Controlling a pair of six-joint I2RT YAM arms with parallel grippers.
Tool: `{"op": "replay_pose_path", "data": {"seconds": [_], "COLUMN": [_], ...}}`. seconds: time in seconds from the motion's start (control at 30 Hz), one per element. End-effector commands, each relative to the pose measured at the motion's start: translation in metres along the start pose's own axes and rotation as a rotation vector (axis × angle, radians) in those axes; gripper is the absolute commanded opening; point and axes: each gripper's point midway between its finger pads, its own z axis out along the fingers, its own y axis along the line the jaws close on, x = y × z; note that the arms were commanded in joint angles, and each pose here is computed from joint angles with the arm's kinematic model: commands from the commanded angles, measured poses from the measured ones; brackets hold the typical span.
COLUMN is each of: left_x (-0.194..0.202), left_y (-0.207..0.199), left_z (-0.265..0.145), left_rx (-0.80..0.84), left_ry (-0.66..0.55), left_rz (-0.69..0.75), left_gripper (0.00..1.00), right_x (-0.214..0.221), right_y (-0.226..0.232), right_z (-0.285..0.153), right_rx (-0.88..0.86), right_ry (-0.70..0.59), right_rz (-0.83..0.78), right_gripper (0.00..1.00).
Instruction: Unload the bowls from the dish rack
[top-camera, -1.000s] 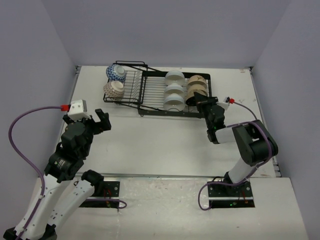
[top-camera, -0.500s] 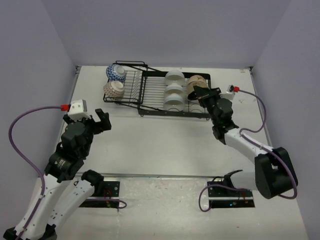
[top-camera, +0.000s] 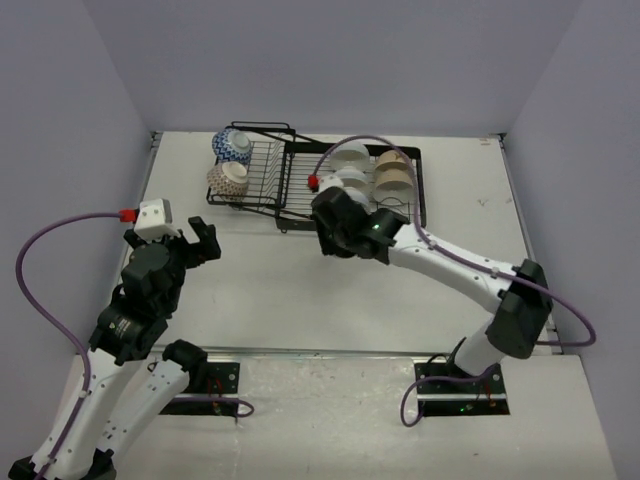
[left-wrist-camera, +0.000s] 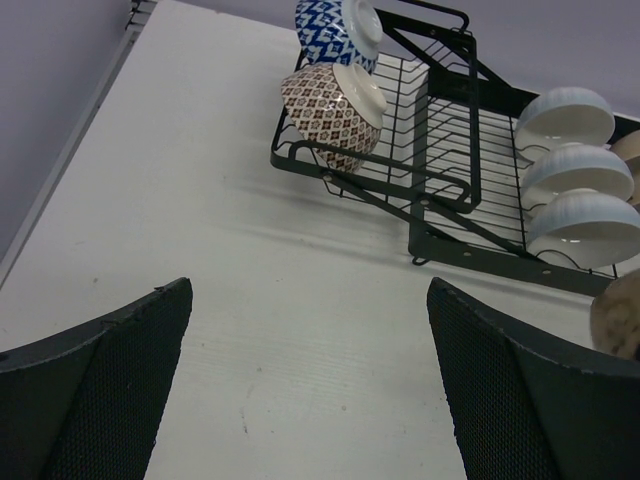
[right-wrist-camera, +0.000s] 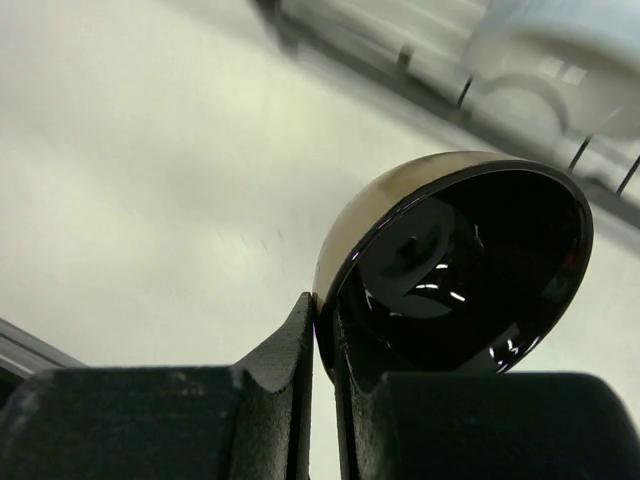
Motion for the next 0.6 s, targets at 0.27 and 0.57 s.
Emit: {"op": "replay_pose_path", "data": {"seconds": [0.27, 0.57], "left_x": [-0.010, -0.010], "left_y": [0.003, 0.004], "left_z": [0.001, 0.002], "left_rx": [-0.019, -0.022], "left_ry": [-0.041, -0.037], "left_rz": [-0.012, -0.010], "left_gripper": [1.00, 1.00], "right_x": [0.142, 0.170], "right_y": [0.009, 0.024], "right_z": [0.004, 0.031], "right_rx": [0.229, 0.217], "right_ry": [0.524, 0.573], "right_rz": [-0.689, -0.703], "right_gripper": [0.00, 0.06]}}
